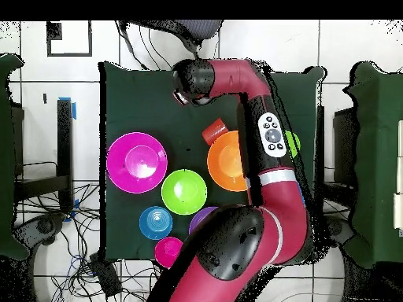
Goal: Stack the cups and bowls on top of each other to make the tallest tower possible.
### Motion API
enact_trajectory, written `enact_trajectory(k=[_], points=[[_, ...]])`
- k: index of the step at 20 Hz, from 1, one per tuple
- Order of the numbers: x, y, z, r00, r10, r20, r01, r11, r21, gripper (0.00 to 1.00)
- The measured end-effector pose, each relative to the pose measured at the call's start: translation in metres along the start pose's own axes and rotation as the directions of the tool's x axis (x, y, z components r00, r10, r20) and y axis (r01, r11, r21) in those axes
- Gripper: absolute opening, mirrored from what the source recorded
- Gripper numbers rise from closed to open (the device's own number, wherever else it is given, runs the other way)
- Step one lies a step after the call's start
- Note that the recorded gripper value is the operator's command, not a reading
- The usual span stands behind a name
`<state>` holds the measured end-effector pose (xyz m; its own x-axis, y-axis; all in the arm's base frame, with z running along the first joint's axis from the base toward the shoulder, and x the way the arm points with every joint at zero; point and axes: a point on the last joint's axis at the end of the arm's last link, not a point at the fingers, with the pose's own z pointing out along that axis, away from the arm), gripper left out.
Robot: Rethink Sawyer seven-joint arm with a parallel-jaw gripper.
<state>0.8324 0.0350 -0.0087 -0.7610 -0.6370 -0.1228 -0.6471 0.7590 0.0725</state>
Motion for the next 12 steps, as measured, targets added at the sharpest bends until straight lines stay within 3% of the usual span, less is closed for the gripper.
enact_trajectory(k=[3,8,9,10,12], points=[[0.007,-0.028,-0.005,0.998,0.059,-0.023,-0.06,0.9982,-0.002,1.0],[0.019,-0.054,-0.009,0.9901,0.127,-0.061,-0.129,0.9913,-0.029,1.0],[0.022,-0.059,-0.01,0.9874,0.141,-0.071,-0.144,0.9888,-0.038,1.0],[0.03,-0.071,-0.012,0.9799,0.176,-0.093,-0.183,0.9811,-0.063,1.0],[0.035,-0.078,-0.014,0.9753,0.194,-0.105,-0.203,0.9758,-0.081,1.0]])
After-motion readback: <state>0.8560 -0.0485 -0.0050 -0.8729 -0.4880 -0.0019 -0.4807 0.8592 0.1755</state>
